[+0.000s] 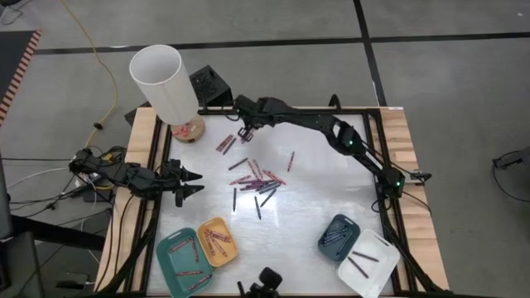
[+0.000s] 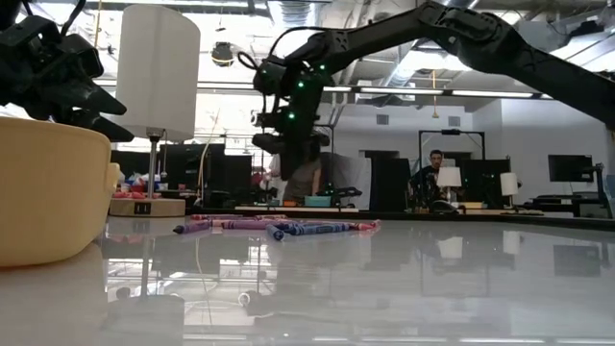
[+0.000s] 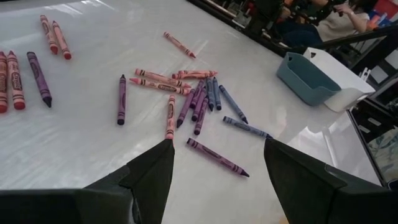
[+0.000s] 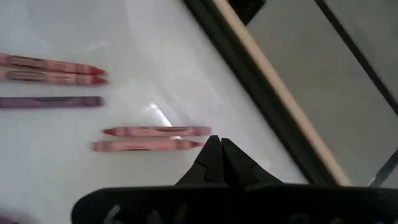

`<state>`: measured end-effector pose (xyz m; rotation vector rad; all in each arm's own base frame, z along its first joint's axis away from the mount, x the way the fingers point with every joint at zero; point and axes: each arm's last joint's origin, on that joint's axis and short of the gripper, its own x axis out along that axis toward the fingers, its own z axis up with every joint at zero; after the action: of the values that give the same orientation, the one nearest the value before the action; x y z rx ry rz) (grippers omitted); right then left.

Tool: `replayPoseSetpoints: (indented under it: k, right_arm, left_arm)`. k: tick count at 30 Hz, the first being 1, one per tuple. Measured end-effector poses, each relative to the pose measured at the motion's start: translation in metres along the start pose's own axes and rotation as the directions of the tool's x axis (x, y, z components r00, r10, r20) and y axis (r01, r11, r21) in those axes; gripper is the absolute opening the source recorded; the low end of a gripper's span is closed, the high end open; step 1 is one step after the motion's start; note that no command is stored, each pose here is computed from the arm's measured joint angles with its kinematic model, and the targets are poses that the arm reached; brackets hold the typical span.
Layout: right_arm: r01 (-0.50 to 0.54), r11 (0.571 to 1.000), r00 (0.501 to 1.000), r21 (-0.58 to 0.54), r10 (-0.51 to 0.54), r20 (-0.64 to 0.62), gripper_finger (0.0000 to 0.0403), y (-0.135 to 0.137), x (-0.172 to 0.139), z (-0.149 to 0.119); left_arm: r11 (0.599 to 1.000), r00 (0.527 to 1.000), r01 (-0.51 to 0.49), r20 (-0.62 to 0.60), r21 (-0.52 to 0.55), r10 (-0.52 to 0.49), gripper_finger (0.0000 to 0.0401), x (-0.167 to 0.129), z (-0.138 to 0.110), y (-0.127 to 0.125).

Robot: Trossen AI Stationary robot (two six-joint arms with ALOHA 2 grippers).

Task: Sort crayons
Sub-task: Adjust the crayons

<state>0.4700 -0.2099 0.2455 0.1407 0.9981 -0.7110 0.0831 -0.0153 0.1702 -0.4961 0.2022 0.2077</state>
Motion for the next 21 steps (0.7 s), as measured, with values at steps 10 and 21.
replayPoseSetpoints:
  k: [10,21]
  right_arm:
    - [-0.056,0.994,0.995,-0.089,0.063,0.082,0.0,0.003,-0.021,0.009]
    - [-0.195,0.967,0.975,-0.165,0.209,0.069,0.0,0.036,-0.031,0.005]
  left_arm:
    - [1.0,1.0,-0.001,0.001,0.0,0.001,0.024,0.0,0.0,0.0]
    - [1.0,1.0,0.0,0.0,0.0,0.0,0.024,0.0,0.0,0.0]
